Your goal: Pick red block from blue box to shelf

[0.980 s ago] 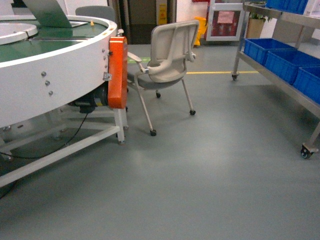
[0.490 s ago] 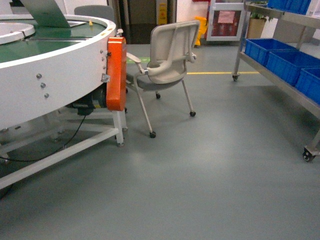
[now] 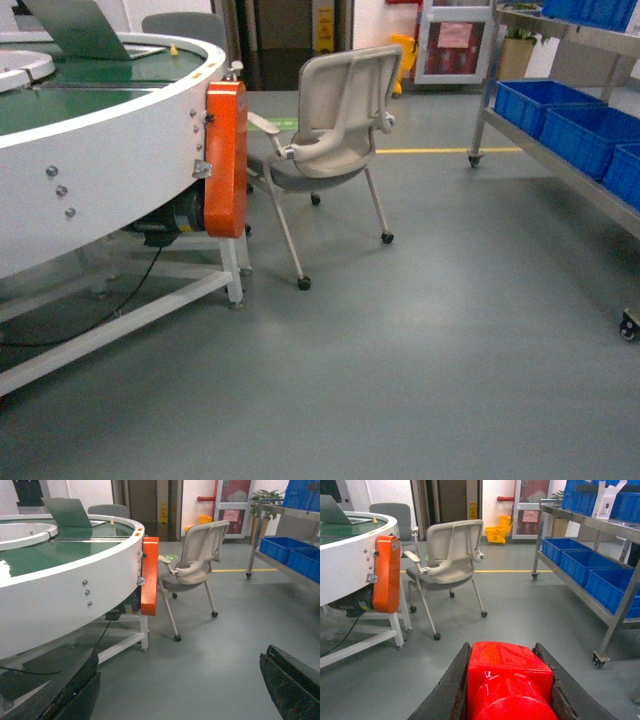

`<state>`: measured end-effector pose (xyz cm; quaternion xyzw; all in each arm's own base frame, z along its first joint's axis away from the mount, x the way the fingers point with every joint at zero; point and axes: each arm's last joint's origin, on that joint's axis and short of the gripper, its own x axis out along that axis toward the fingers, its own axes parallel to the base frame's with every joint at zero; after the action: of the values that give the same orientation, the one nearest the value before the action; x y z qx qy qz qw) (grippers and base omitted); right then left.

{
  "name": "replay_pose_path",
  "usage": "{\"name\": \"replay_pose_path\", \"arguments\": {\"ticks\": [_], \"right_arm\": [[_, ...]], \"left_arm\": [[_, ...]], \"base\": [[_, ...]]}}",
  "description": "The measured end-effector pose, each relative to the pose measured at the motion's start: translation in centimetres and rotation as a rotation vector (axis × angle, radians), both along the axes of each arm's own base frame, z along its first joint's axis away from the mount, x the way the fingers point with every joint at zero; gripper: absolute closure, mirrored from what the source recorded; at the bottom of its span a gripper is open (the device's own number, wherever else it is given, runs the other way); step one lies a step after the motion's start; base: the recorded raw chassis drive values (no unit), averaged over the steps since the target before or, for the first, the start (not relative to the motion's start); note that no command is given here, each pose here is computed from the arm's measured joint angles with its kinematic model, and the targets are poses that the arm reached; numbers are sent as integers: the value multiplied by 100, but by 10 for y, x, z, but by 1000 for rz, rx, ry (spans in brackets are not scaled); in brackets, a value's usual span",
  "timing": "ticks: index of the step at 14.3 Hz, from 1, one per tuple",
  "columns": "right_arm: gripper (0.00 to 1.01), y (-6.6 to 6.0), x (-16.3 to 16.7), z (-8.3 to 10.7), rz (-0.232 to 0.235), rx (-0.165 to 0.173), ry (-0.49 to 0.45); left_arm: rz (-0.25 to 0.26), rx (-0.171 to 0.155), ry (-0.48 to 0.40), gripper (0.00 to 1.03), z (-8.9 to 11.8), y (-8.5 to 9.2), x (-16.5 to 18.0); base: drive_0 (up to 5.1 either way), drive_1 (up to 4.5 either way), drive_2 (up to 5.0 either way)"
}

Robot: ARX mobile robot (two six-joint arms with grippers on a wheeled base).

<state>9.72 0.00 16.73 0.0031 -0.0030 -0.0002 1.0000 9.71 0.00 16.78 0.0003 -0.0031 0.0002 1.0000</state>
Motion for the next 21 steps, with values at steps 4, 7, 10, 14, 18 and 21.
{"name": "replay_pose_path", "arguments": {"ticks": [4, 7, 10, 14, 18, 21], "right_arm": [[73, 0, 0, 0, 0, 0, 2], [73, 0, 0, 0, 1, 0, 0], [73, 0, 0, 0, 0, 0, 5], [73, 0, 0, 0, 0, 0, 2], [73, 0, 0, 0, 0, 0, 2], [73, 0, 0, 0, 0, 0, 2]], "left_arm": [[0, 0, 1, 5, 0, 0, 0], [2, 0, -2, 5, 0, 0, 0], [1, 0, 5, 5, 0, 0, 0], [1, 0, 1, 5, 0, 0, 0], [1, 0, 2, 5, 0, 0, 0], [1, 0, 2, 5, 0, 0, 0]], "base": [[-5, 417, -428], [-5, 417, -428], [-5, 417, -428], [-5, 417, -428], [-5, 417, -428], [-5, 417, -428]]}}
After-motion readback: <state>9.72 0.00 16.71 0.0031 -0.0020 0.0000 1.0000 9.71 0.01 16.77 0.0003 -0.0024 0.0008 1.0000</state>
